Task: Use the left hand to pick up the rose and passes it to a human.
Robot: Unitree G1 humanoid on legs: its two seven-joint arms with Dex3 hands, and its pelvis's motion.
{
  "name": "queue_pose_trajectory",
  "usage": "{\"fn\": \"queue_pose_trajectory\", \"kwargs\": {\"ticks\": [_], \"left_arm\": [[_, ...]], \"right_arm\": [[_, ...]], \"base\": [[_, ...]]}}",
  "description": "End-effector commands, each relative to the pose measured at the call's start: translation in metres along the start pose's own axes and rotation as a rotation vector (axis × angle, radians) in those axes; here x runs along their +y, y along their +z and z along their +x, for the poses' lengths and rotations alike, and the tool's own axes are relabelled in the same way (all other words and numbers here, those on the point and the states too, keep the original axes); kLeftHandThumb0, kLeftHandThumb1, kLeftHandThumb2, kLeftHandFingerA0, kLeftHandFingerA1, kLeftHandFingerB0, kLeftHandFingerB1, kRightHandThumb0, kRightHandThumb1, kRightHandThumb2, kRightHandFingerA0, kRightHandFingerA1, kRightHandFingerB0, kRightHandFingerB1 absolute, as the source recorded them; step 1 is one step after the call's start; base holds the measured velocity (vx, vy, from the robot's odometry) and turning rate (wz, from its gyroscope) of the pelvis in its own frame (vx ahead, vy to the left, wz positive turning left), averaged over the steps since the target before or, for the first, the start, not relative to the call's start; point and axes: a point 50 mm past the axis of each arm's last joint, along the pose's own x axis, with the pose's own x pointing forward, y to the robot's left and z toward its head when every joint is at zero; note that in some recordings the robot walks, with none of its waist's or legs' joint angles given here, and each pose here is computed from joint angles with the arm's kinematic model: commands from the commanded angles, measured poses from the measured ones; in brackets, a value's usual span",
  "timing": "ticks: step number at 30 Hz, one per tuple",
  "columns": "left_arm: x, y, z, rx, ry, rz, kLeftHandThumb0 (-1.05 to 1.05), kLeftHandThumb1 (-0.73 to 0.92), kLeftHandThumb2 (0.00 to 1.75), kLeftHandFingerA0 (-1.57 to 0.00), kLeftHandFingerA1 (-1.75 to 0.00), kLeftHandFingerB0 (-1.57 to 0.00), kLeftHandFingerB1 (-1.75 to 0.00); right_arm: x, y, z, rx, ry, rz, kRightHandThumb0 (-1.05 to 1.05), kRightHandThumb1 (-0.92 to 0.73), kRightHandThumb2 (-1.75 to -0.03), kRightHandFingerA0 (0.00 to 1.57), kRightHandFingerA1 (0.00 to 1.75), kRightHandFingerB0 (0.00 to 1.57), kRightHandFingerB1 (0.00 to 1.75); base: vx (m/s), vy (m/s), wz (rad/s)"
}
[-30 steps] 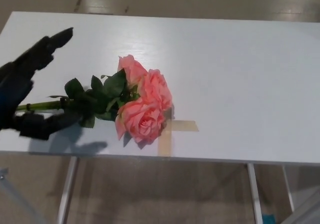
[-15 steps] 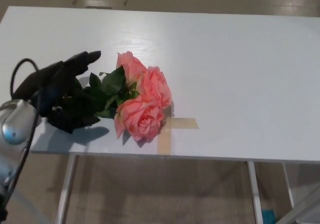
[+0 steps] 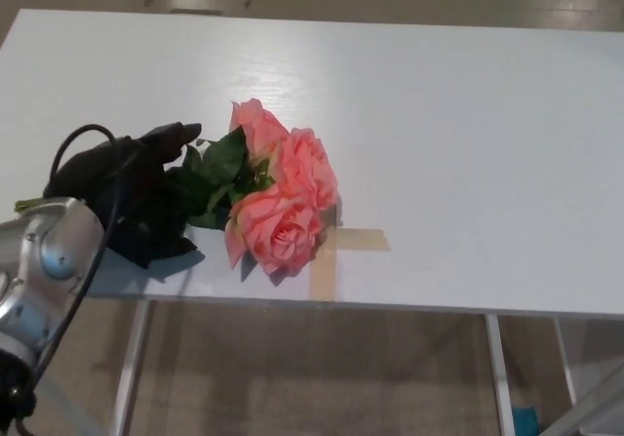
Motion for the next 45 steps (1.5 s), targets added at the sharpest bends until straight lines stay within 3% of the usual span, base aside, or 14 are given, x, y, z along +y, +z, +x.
{"fn": "queue_pose_trajectory", "kwargs": {"ticks": [1, 3, 8, 11, 12, 13, 16, 17, 25, 29, 35, 36, 39, 45], "left_arm": [[-0.003, 0.008, 0.011, -0.002, -0.013, 0.047, -0.55, 0.4, 0.69, -0.13, -0.38, -0.04, -0.22], [-0.003, 0.008, 0.012, -0.002, -0.013, 0.048, -0.55, 0.4, 0.69, -0.13, -0.38, -0.04, -0.22], [-0.012, 0.018, 0.023, -0.008, -0.104, 0.068, -0.36, 0.63, 0.59, -0.55, -0.38, -0.15, -0.29], [-0.013, 0.018, 0.024, -0.008, -0.106, 0.068, -0.36, 0.63, 0.59, -0.55, -0.38, -0.15, -0.29], [-0.019, 0.027, 0.029, -0.015, -0.148, -0.012, -0.24, 0.75, 0.63, -0.7, -1.15, -0.44, -0.34], [-0.02, 0.029, 0.031, -0.008, -0.161, -0.033, -0.22, 0.78, 0.63, -0.85, -0.72, -0.52, -0.36], [-0.02, 0.03, 0.032, -0.004, -0.166, -0.04, -0.22, 0.78, 0.63, -0.85, -0.72, -0.52, -0.36], [-0.022, 0.034, 0.035, 0.0, -0.192, -0.006, -0.2, 0.82, 0.65, -0.91, -0.49, -0.65, -0.42], [-0.027, 0.037, 0.032, -0.002, -0.199, 0.033, -0.23, 0.83, 0.64, -0.8, -0.47, -0.53, -0.39], [-0.021, 0.035, 0.032, -0.01, -0.15, 0.007, -0.25, 0.83, 0.65, -1.01, -0.53, -0.46, -0.37], [-0.009, 0.027, 0.028, -0.03, 0.0, -0.132, -0.27, 0.8, 0.65, -0.98, -0.56, -0.53, -0.4], [-0.006, 0.025, 0.027, -0.037, 0.05, -0.249, -0.26, 0.82, 0.64, -0.96, -0.99, -0.73, -0.47], [0.001, 0.025, 0.028, -0.041, 0.133, -0.479, -0.24, 0.83, 0.66, -0.81, -1.36, -0.78, -0.82], [0.035, 0.035, 0.024, -0.141, 0.273, -0.909, -0.17, 0.88, 0.67, -0.74, -1.35, -0.6, -1.12]], "right_arm": [[-0.001, 0.0, 0.0, -0.003, 0.004, -0.002, -0.38, -0.56, -0.74, 0.64, 0.53, 0.43, 0.46], [-0.001, 0.0, 0.0, -0.003, 0.004, -0.002, -0.38, -0.56, -0.74, 0.64, 0.53, 0.43, 0.46], [0.001, 0.0, 0.0, -0.002, 0.008, 0.002, -0.38, -0.56, -0.74, 0.64, 0.53, 0.43, 0.46], [0.001, 0.0, 0.0, -0.002, 0.008, 0.002, -0.38, -0.56, -0.74, 0.64, 0.53, 0.43, 0.46], [0.002, 0.002, 0.0, -0.01, 0.01, -0.009, -0.38, -0.56, -0.75, 0.63, 0.53, 0.46, 0.47], [0.003, 0.003, 0.0, -0.013, 0.01, -0.012, -0.38, -0.56, -0.75, 0.65, 0.54, 0.46, 0.47], [0.003, 0.003, 0.0, -0.014, 0.01, -0.013, -0.38, -0.56, -0.75, 0.65, 0.54, 0.46, 0.47], [0.002, 0.007, 0.001, -0.022, 0.005, -0.023, -0.38, -0.56, -0.76, 0.66, 0.54, 0.47, 0.48], [0.0, 0.011, 0.002, -0.042, 0.012, -0.01, -0.37, -0.57, -0.76, 0.63, 0.53, 0.49, 0.49], [-0.001, 0.011, 0.002, -0.044, 0.011, -0.016, -0.37, -0.57, -0.76, 0.64, 0.54, 0.5, 0.49], [0.0, 0.012, 0.003, -0.04, 0.016, -0.015, -0.37, -0.57, -0.77, 0.63, 0.54, 0.5, 0.49], [-0.001, 0.012, 0.002, -0.039, 0.015, -0.011, -0.37, -0.57, -0.77, 0.63, 0.54, 0.5, 0.49], [-0.002, 0.011, 0.002, -0.039, 0.012, -0.01, -0.36, -0.57, -0.77, 0.63, 0.54, 0.5, 0.49], [-0.002, 0.009, 0.002, -0.034, 0.007, -0.01, -0.3, -0.66, -0.59, 0.7, 0.43, 0.54, 0.39]], "base": [[0.0, 0.0, 0.0], [0.0, 0.0, 0.0], [0.0, 0.0, 0.0], [0.0, 0.0, 0.0], [0.0, 0.0, 0.0], [0.0, 0.0, 0.0], [0.0, 0.0, 0.0], [0.0, 0.0, 0.0], [0.0, 0.0, 0.0], [0.0, 0.0, 0.0], [0.0, 0.0, 0.0], [0.0, 0.0, 0.0], [0.0, 0.0, 0.0], [0.0, 0.0, 0.0]]}}
